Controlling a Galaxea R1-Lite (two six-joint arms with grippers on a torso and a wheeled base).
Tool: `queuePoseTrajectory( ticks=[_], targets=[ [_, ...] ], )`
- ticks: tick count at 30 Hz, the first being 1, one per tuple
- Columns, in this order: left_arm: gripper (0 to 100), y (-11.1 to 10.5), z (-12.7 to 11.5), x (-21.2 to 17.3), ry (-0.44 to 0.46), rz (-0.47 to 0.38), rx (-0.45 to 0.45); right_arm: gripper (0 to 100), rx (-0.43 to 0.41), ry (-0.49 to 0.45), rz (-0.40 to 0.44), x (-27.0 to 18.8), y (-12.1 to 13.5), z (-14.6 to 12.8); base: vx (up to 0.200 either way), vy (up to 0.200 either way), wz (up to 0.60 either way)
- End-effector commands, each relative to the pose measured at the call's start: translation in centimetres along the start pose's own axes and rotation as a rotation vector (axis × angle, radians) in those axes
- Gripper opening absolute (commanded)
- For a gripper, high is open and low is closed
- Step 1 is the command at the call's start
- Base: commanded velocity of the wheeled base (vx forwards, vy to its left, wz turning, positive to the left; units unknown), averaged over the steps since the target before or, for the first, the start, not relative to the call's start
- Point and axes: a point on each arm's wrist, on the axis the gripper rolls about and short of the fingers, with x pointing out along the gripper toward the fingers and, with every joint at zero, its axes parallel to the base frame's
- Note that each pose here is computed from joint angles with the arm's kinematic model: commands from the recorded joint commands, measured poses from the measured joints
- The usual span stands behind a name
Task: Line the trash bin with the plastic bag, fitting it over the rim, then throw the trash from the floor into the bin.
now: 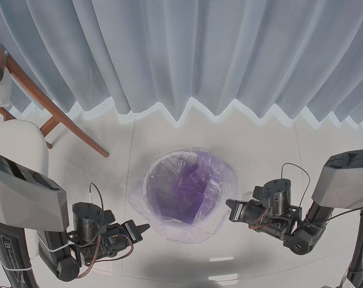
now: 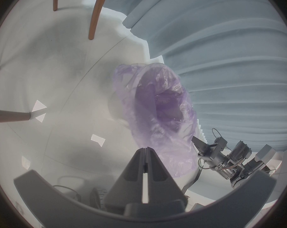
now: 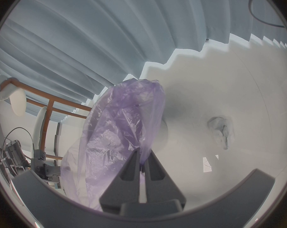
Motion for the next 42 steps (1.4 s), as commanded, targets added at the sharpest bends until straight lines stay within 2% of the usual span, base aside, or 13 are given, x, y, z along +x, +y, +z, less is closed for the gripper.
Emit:
queuePoseTrajectory(
  ticks=[1, 5, 8, 9, 11, 17, 19, 23, 28, 29, 34, 37, 42],
  targets=[
    [0, 0.5, -0.7, -0.3, 0.028, 0.03, 0.0, 0, -0.005, 0.02, -0.018, -0.5, -0.6, -0.6, 0.0, 0.0, 0.0],
    [0, 1.0, -1.2, -0.9, 0.05, 0.062, 0.002, 0, -0.012, 0.043, -0.026, -1.2, -1.2, -1.4, 0.0, 0.0, 0.0],
    [0, 0.5, -0.4, -0.5, 0.014, 0.028, -0.007, 0, -0.011, 0.04, -0.024, -1.1, -1.3, -1.5, 0.0, 0.0, 0.0],
    [0, -0.3, 0.8, 0.1, -0.033, -0.029, -0.016, 0, -0.013, 0.038, -0.021, -1.0, -1.3, -1.5, 0.0, 0.0, 0.0],
    [0, -1.0, 1.4, 0.5, -0.055, -0.064, -0.025, 0, -0.017, 0.035, -0.018, -0.8, -1.2, -1.5, 0.0, 0.0, 0.0],
    [0, -1.1, 1.3, 1.0, -0.052, -0.075, -0.022, 0, -0.028, 0.038, -0.019, -0.5, -1.2, -1.6, 0.0, 0.0, 0.0],
    [0, -1.1, 0.6, -0.1, -0.026, -0.062, -0.019, 0, -0.029, 0.035, -0.018, -0.4, -1.2, -1.6, 0.0, 0.0, 0.0],
    [0, -2.1, 0.5, -2.0, -0.036, -0.085, -0.008, 0, -0.029, 0.032, -0.019, -0.5, -1.2, -1.5, 0.0, 0.0, 0.0],
    [0, -2.0, -0.4, -3.9, 0.0, -0.068, 0.005, 0, -0.03, 0.028, -0.014, -0.4, -1.3, -1.9, 0.0, 0.0, 0.0],
    [100, -1.8, -0.4, -3.9, -0.008, -0.054, 0.0, 0, -0.032, 0.028, -0.012, -0.2, -1.4, -2.1, 0.0, 0.0, 0.0],
    [100, -1.5, -0.5, -2.7, 0.0, -0.041, -0.011, 0, -0.034, 0.014, -0.008, -0.1, -1.4, -2.3, 0.0, 0.0, 0.0],
    [100, -0.9, -0.2, 1.0, -0.012, -0.036, -0.003, 0, -0.037, 0.016, -0.007, -0.4, -1.4, -2.4, 0.0, 0.0, 0.0],
    [100, 0.2, -0.6, 4.2, 0.001, -0.021, -0.004, 0, -0.036, 0.007, -0.004, -0.5, -1.4, -2.2, 0.0, 0.0, 0.0]
  ],
)
